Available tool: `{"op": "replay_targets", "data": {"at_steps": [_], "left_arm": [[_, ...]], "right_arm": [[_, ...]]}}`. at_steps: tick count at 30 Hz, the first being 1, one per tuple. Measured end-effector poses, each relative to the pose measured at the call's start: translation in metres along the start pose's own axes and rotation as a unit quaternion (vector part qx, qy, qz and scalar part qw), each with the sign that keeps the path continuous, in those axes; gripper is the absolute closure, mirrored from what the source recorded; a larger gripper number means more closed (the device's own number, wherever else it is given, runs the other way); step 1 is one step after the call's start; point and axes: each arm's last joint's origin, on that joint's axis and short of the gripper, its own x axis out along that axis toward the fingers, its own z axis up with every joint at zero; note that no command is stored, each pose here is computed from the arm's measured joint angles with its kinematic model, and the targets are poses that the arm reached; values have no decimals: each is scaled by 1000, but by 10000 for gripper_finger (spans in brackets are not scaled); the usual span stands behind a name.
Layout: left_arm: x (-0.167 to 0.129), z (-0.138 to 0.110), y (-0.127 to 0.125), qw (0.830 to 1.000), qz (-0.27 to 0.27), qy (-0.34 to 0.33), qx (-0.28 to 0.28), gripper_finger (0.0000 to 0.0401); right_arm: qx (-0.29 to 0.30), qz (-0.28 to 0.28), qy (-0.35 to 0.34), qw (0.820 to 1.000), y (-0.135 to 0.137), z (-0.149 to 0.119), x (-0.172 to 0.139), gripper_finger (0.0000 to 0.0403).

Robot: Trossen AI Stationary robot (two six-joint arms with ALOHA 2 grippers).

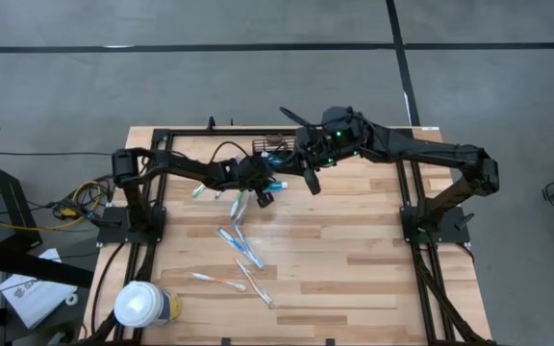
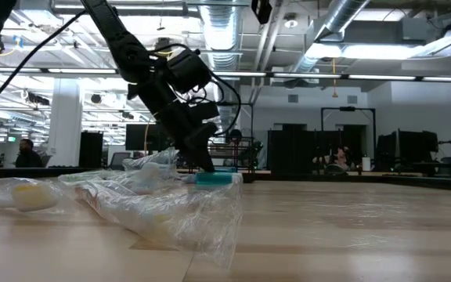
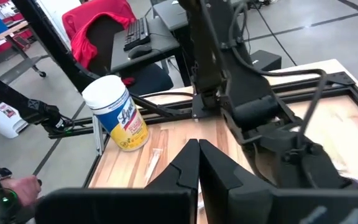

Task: Pick & Place toothbrushing station
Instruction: Put the blue mouthwash into the black wire organizer

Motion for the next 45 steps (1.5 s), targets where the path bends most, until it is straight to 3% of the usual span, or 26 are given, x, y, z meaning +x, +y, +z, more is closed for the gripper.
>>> {"op": "replay_targets", "data": {"at_steps": [11, 17, 23, 31, 36, 41, 45], "left_arm": [[8, -2, 17, 999, 13, -2, -30, 401], [9, -3, 11, 998, -26, 6, -48, 401], [5, -5, -15, 996, -84, 7, -38, 401], [-13, 6, -81, 977, -208, -53, 14, 401], [-31, 15, -82, 982, -175, -67, -29, 401], [-50, 35, -55, 989, -91, -121, 1, 399], [-39, 39, -23, 991, -67, -113, -15, 396]], "right_arm": [[-3, 8, 0, 1000, 5, -1, 2, 403], [-4, 9, 0, 1000, 6, -1, 2, 403], [-15, 14, -15, 1000, 10, 10, -2, 403], [-15, 13, -13, 1000, 11, 13, -5, 403], [-13, 13, -8, 1000, 11, 13, -5, 403], [-14, 13, -10, 1000, 13, 14, -7, 403], [-21, 14, -13, 1000, 13, 14, -7, 403]]}}
